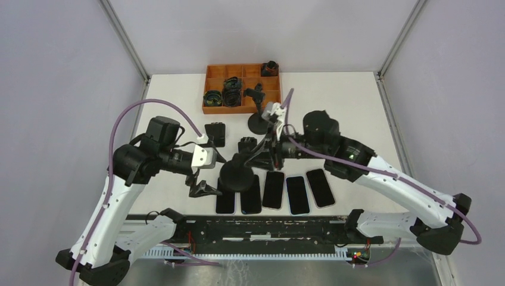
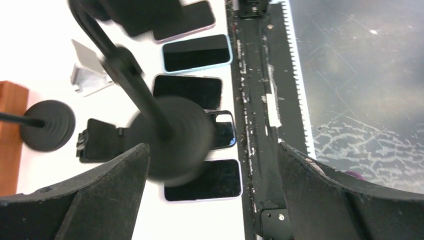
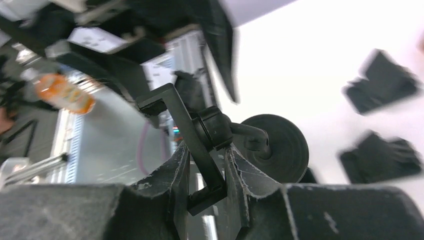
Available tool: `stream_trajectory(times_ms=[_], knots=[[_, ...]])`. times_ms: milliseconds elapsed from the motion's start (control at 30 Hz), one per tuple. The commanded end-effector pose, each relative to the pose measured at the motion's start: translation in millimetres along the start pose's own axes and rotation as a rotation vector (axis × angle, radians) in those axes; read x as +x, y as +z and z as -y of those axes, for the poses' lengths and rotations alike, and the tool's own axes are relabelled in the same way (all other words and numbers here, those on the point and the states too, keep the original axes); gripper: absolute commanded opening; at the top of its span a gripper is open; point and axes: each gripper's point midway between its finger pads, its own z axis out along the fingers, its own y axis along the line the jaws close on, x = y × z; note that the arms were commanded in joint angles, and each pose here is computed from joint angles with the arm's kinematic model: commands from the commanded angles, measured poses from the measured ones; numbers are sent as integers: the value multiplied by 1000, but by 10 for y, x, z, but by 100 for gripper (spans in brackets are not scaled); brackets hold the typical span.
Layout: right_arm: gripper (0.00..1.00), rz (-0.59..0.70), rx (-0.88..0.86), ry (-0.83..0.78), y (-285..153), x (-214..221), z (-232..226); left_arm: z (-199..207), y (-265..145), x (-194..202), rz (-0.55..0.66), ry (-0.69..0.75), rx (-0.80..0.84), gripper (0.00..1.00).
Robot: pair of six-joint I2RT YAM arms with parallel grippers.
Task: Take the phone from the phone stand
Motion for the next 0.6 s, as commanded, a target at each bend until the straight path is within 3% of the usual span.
stream_trajectory(times_ms=[0, 300, 567], knots=[[0, 44, 239, -97, -499, -251, 549, -277, -46, -80, -5, -52, -143, 100], [0, 43, 693, -84, -1327, -413, 1496, -971, -171, 21, -94, -247, -456, 100], [0, 70, 929, -15, -1842, -370, 2220, -1171, -240, 148, -150, -317, -561, 100]])
